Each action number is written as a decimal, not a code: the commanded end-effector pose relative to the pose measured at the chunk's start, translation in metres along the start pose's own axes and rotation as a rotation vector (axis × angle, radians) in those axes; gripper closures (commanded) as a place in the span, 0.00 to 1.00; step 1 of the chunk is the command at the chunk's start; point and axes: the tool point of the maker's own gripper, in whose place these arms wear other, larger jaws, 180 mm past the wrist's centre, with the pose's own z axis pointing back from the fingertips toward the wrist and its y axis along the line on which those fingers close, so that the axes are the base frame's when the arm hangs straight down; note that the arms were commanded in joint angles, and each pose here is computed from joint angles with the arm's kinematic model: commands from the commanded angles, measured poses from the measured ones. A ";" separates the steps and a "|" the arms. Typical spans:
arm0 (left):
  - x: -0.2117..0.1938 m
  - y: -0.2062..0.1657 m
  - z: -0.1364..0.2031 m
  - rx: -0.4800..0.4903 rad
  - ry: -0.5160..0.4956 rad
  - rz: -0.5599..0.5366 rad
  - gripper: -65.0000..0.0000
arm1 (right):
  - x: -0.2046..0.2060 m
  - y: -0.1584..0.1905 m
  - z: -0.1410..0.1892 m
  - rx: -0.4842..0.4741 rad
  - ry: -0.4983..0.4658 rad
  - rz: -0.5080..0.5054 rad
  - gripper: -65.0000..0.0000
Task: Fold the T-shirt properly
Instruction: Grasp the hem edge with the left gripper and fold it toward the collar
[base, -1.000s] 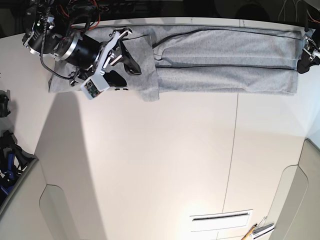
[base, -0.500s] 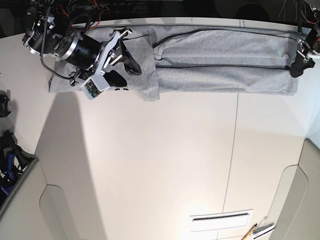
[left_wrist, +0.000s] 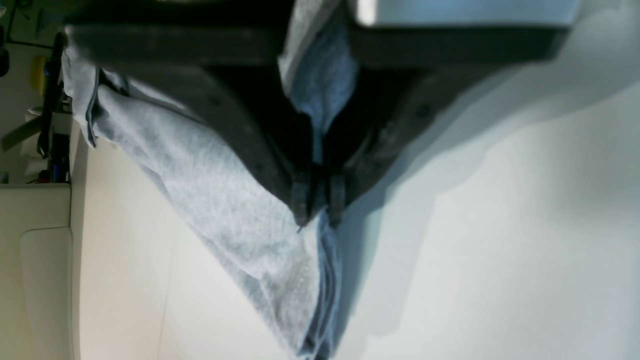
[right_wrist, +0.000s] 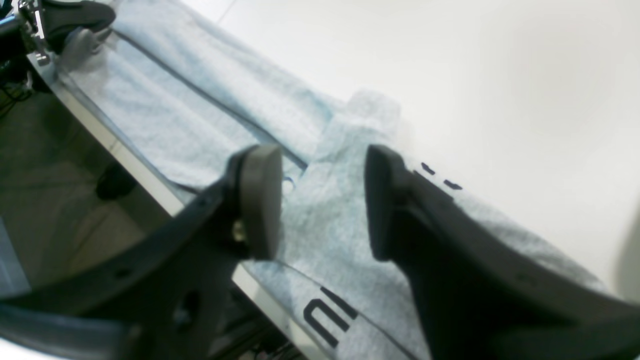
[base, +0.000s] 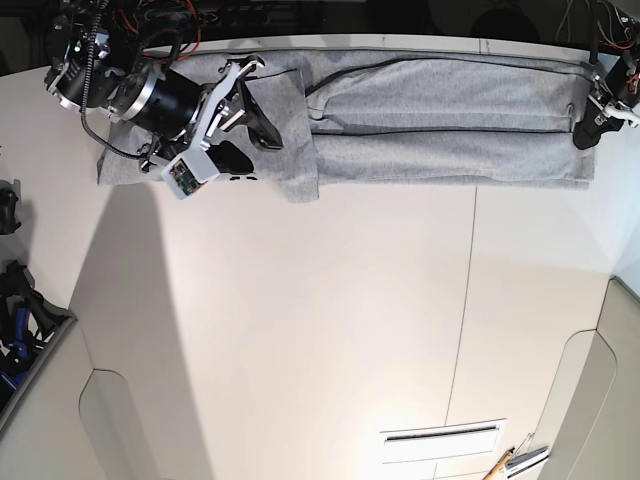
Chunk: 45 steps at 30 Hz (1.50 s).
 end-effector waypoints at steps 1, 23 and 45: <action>0.007 0.002 0.003 0.012 -0.008 -0.014 1.00 | 0.012 0.001 0.003 0.004 -0.047 0.013 0.58; 0.018 -0.127 0.024 -0.338 -0.053 -0.150 1.00 | -0.016 -0.112 0.064 -0.484 0.016 -0.116 0.58; -0.125 -0.313 -0.020 -0.845 0.272 -0.198 1.00 | -0.090 -0.172 0.091 -0.634 0.104 -0.358 0.58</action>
